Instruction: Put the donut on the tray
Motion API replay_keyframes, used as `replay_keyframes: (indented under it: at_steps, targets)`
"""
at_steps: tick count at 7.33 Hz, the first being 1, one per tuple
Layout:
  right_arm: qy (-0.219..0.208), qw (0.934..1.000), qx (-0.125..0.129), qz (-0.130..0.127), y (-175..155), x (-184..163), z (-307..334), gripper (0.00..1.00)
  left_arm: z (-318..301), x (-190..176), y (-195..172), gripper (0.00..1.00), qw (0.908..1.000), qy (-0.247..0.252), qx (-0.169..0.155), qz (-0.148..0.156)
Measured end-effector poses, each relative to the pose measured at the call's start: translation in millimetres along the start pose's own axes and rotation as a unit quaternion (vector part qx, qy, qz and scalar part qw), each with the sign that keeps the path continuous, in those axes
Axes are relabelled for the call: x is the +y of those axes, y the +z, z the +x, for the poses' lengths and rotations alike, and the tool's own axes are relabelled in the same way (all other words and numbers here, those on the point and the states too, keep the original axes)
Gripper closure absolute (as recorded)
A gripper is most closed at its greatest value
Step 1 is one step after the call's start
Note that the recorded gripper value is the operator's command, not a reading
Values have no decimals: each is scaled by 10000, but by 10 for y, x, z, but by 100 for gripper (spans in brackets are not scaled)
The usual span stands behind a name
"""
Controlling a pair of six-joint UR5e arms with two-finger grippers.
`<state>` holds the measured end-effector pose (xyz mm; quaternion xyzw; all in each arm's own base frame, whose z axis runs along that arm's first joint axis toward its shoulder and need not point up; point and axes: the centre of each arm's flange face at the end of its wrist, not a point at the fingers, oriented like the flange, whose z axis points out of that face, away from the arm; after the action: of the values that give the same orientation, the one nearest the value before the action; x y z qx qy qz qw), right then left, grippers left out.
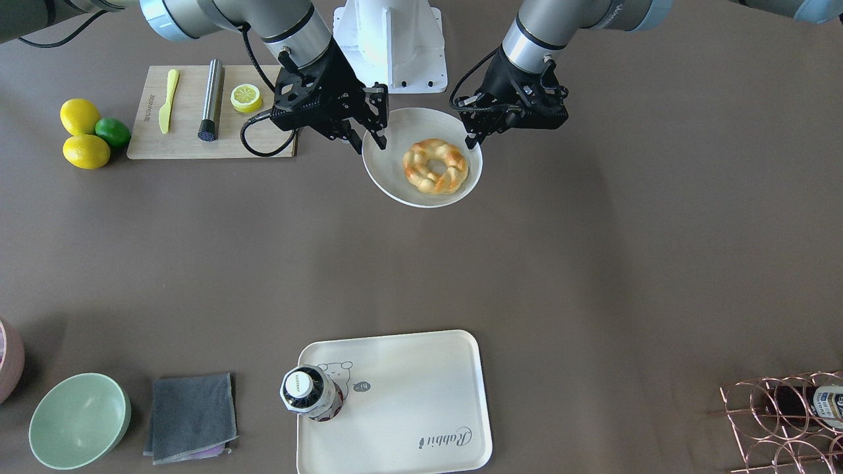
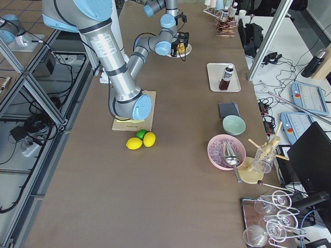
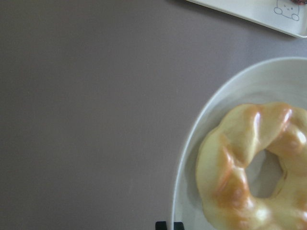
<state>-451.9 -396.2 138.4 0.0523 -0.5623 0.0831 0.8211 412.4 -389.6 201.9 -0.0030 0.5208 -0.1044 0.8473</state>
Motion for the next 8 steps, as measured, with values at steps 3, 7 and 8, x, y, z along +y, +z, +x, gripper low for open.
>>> replay_keyframes:
  at_steps: [3, 7, 8]
  targets:
    - [93, 9999, -108, 39, -141, 11, -18, 0, -51, -59, 69, 100, 9989, 126, 442, 9]
    - [269, 9994, 5, 237, -510, -121, 523, 0, -145, -488, 45, 100, 9984, -392, 398, 86]
    - [329, 9990, 99, 297, -582, -168, 714, 0, -133, -737, 158, 100, 9976, -611, 277, 173]
